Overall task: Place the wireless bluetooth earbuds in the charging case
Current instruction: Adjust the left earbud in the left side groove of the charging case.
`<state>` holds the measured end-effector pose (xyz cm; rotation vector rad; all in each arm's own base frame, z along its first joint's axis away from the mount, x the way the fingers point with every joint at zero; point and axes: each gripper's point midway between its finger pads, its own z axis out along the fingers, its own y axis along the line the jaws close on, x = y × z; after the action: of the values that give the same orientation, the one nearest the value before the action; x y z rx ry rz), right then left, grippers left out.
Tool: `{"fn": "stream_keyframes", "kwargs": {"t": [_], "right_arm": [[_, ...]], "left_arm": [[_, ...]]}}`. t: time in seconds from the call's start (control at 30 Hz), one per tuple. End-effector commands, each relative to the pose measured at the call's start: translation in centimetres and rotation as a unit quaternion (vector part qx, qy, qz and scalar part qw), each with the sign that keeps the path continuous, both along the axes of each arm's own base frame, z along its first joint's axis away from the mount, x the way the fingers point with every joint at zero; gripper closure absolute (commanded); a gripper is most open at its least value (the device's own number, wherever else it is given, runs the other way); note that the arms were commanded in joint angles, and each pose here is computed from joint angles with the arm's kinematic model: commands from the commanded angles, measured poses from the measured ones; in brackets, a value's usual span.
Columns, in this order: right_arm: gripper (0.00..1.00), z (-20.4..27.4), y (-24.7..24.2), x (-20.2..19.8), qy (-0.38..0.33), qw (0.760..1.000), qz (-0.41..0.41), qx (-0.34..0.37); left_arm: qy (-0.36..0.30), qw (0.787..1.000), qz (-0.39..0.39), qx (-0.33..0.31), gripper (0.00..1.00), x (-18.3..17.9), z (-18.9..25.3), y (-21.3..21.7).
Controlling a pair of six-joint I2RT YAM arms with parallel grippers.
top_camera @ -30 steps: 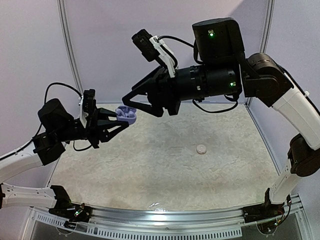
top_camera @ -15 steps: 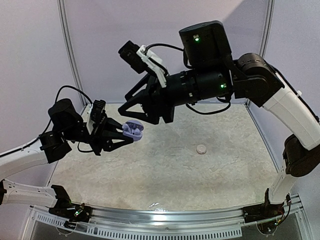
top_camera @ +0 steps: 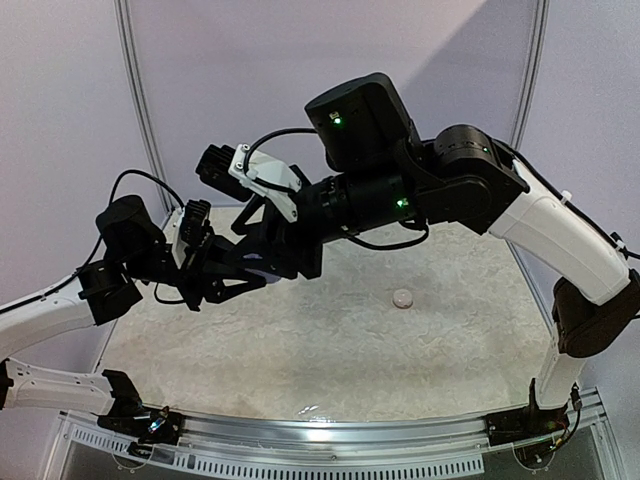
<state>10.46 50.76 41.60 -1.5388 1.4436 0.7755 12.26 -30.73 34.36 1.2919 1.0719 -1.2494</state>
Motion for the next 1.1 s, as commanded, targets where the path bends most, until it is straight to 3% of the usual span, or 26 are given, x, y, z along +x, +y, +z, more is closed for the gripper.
{"fn": "stream_keyframes", "kwargs": {"t": [0.0, 0.6, 1.07], "right_arm": [[0.56, -1.4, 0.1, 0.8, -0.019, 0.999, -0.014, -0.023], [0.62, -3.8, 0.4, 1.2, -0.015, 0.998, -0.023, -0.058], [0.71, -4.0, -0.4, 1.6, -0.003, 0.997, -0.043, -0.059]], "left_arm": [[-0.007, 1.000, -0.007, -0.003, 1.00, -0.4, 0.7, 0.1], [-0.008, 1.000, -0.001, -0.004, 1.00, -0.3, 0.5, 0.2], [-0.008, 1.000, 0.006, -0.004, 1.00, -0.1, 0.5, 0.2]]}}
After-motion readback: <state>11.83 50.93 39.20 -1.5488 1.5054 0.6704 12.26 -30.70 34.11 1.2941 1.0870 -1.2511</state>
